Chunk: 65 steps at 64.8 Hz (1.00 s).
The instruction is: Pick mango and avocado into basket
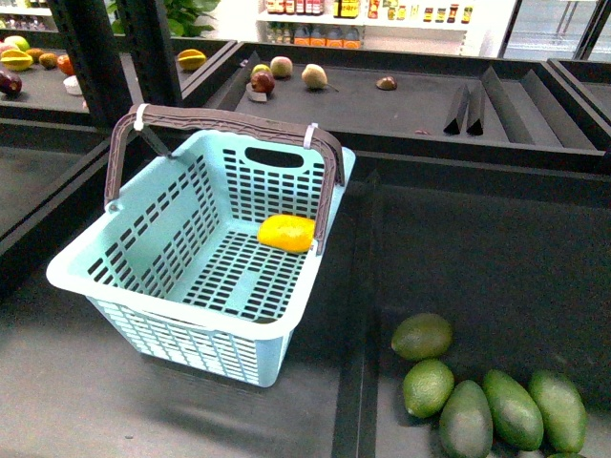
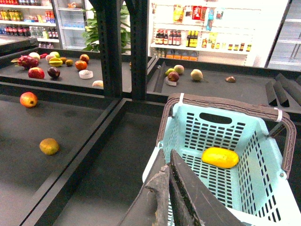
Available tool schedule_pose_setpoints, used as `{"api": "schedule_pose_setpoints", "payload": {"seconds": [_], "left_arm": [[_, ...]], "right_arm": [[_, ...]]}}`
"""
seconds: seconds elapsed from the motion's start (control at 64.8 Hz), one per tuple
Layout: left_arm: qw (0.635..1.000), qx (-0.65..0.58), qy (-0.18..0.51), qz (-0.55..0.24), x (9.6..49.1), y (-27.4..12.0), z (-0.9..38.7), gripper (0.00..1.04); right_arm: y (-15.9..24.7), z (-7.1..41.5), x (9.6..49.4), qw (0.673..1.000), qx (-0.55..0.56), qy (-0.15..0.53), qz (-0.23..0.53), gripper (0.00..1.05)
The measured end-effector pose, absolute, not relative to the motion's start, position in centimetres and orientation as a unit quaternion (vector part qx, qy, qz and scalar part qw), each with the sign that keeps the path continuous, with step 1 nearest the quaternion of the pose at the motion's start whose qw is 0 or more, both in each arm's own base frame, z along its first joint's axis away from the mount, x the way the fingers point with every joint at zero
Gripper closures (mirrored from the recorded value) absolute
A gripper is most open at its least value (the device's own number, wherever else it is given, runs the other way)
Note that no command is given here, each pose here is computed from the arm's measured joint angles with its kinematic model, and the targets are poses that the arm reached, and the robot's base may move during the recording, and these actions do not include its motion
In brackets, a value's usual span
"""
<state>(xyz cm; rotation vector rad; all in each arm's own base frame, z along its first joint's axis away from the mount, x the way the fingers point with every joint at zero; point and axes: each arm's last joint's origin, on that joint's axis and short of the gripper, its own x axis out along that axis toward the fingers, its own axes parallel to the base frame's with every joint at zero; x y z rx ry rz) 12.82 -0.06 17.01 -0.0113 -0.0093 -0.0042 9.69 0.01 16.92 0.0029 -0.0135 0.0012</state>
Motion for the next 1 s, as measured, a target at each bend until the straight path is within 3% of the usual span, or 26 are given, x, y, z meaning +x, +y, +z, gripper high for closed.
{"api": "schedule_pose_setpoints", "payload": {"seconds": [1.003], "left_arm": [[1.000,-0.005,-0.005,-0.002,9.7,0.0,16.8,1.02]], "right_arm": [[0.0,16.9,9.7,1.000,0.001,-0.007,0.001,0.09]]}}
